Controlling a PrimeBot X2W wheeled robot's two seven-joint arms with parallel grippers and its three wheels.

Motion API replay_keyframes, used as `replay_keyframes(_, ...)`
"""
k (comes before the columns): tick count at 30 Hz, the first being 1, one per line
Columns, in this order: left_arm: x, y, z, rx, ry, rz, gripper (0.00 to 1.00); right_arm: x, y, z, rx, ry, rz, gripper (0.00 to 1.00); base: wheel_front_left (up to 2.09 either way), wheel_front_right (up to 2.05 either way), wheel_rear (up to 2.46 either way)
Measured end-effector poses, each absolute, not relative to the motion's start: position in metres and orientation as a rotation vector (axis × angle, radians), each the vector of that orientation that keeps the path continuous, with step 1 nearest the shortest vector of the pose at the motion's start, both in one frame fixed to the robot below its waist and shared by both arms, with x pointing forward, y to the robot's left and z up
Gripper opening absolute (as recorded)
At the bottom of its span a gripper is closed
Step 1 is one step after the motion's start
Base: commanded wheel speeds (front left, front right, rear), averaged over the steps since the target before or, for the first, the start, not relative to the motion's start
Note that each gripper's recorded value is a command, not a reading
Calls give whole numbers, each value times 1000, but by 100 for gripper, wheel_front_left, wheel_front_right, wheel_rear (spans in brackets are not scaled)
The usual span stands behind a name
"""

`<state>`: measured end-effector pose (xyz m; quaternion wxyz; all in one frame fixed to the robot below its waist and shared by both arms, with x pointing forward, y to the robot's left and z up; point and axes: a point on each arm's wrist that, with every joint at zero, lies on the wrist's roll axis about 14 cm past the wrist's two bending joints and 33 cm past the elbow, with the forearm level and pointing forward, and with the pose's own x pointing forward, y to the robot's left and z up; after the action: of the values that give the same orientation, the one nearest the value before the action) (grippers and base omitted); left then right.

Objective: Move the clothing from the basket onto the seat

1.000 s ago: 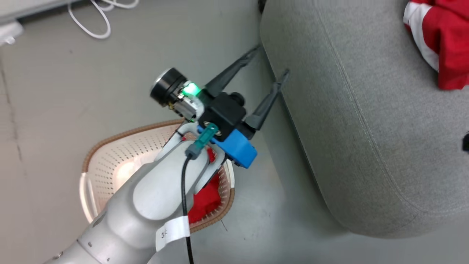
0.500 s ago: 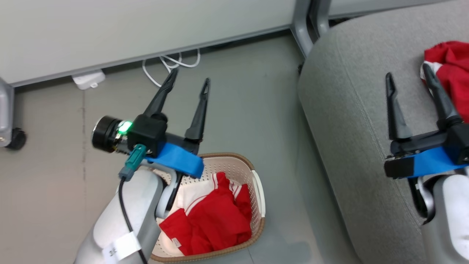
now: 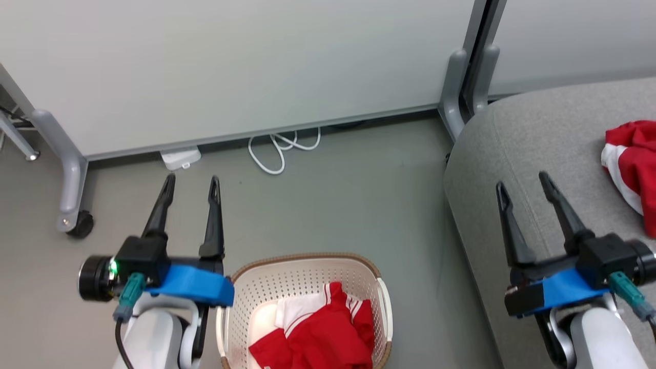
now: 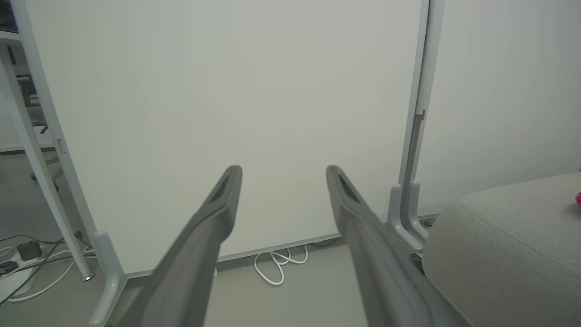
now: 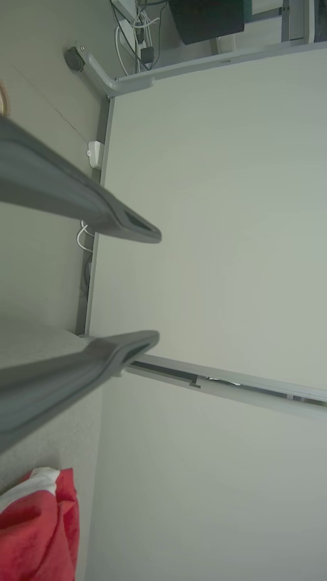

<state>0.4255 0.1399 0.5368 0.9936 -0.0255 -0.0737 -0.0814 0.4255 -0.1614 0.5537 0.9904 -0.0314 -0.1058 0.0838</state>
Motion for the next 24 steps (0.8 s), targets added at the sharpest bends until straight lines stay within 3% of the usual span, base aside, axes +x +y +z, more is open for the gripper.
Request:
replay_keyframes(10,390,146,524,-58,-120,-153,100,389,-175,528,-25,-137,114,100,0,0,0)
replay_keyframes(24,376,145,508,-73,-79,-152,100,368,-178,503,20,-68,81,100,0,0,0)
